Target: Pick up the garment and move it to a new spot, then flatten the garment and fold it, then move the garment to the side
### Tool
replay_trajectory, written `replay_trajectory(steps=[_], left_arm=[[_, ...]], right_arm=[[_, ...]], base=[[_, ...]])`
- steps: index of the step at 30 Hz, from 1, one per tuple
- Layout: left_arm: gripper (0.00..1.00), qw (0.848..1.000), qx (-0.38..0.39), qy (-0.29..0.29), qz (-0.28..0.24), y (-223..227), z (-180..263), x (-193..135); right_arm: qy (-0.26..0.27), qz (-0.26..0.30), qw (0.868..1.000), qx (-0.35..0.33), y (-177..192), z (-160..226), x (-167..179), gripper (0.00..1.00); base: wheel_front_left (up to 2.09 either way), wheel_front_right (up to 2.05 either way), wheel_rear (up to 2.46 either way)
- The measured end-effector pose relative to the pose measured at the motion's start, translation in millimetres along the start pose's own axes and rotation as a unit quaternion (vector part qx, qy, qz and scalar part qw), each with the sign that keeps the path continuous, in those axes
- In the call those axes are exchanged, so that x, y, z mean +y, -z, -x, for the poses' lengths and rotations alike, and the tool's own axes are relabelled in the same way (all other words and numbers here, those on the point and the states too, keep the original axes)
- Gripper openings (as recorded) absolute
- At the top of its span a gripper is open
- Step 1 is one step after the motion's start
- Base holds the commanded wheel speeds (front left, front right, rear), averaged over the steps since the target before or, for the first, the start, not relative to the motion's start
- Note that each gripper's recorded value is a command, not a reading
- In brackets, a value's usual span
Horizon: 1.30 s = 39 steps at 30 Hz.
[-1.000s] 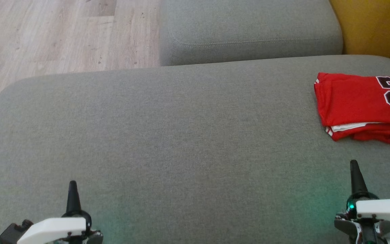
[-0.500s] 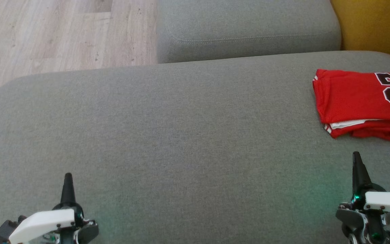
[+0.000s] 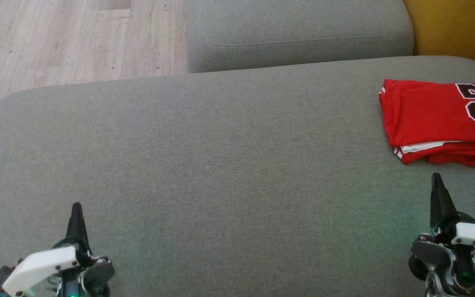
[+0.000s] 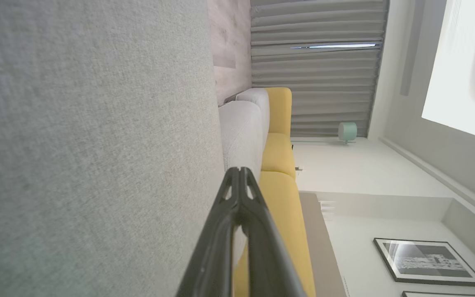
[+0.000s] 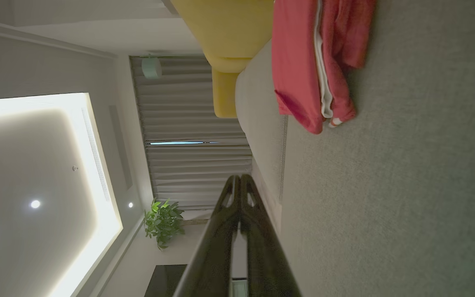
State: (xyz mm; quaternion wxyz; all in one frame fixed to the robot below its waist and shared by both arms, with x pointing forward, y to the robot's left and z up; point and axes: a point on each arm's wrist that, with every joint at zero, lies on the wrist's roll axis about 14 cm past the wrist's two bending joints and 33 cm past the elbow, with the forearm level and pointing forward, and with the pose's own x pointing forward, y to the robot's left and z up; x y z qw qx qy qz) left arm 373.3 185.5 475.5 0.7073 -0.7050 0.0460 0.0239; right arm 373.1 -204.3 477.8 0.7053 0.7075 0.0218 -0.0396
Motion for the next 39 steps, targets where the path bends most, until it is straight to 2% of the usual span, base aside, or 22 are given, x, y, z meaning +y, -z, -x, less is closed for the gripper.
replay_trajectory(steps=[39], left_arm=[[0.0, 1.0, -0.004, 0.004, 0.008, -4.0, -1.1, -2.6]], right_arm=[[0.0, -0.004, 1.0, -0.003, -2.5, 0.2, 0.0, 0.0]], base=[[0.0, 0.0, 0.0]])
